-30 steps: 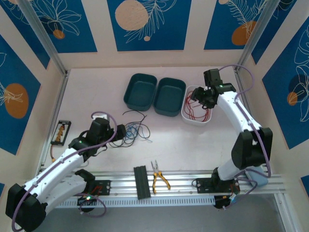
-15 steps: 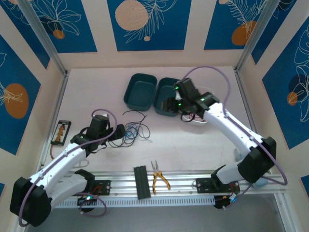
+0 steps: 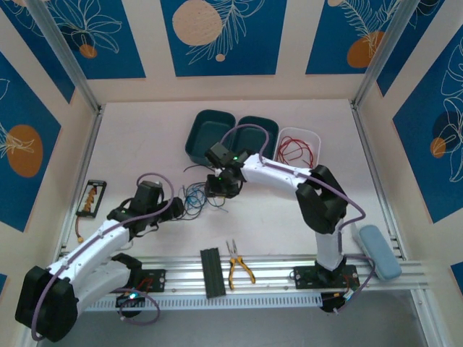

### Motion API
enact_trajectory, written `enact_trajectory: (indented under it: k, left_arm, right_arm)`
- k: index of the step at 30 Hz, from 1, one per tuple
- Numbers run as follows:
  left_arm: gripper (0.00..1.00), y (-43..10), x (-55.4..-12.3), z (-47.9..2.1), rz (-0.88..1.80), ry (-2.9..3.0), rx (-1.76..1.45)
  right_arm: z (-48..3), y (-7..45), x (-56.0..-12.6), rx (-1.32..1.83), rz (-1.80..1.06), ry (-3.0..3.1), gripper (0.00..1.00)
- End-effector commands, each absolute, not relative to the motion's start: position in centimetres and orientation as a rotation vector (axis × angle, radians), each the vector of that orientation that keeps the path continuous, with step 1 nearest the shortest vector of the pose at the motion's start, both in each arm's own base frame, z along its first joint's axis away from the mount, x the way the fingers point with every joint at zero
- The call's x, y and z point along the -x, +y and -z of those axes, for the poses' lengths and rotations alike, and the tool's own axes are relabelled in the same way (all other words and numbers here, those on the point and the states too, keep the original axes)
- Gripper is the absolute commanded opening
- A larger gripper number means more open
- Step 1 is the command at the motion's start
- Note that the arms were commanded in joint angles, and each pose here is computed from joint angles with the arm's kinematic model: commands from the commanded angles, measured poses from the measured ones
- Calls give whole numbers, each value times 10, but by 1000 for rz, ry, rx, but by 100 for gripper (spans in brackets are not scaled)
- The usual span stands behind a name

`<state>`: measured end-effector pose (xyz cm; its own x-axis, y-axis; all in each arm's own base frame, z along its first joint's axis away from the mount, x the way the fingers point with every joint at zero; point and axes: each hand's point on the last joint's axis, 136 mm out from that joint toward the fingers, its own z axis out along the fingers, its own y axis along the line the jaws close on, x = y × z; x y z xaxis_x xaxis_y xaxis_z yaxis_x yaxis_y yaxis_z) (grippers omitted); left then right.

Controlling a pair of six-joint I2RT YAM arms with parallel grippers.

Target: Untangle the cables

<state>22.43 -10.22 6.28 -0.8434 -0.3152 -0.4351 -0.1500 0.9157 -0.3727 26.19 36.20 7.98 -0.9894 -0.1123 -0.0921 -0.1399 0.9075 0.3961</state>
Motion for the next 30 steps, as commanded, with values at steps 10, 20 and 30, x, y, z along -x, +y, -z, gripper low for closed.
enact_trajectory:
  k: [10,20,30]
  left_arm:
    - [71,-102,-215,-51,508,2578,392]
    - [63,-107,-220,-51,533,2570,387]
    - [44,-108,-222,-47,540,2570,404]
  right_arm:
    - [-62,394,-254,165,-699,3080,29]
    - [-45,396,-253,155,-670,3116,18]
    - [-79,402,-252,222,-684,3047,0]
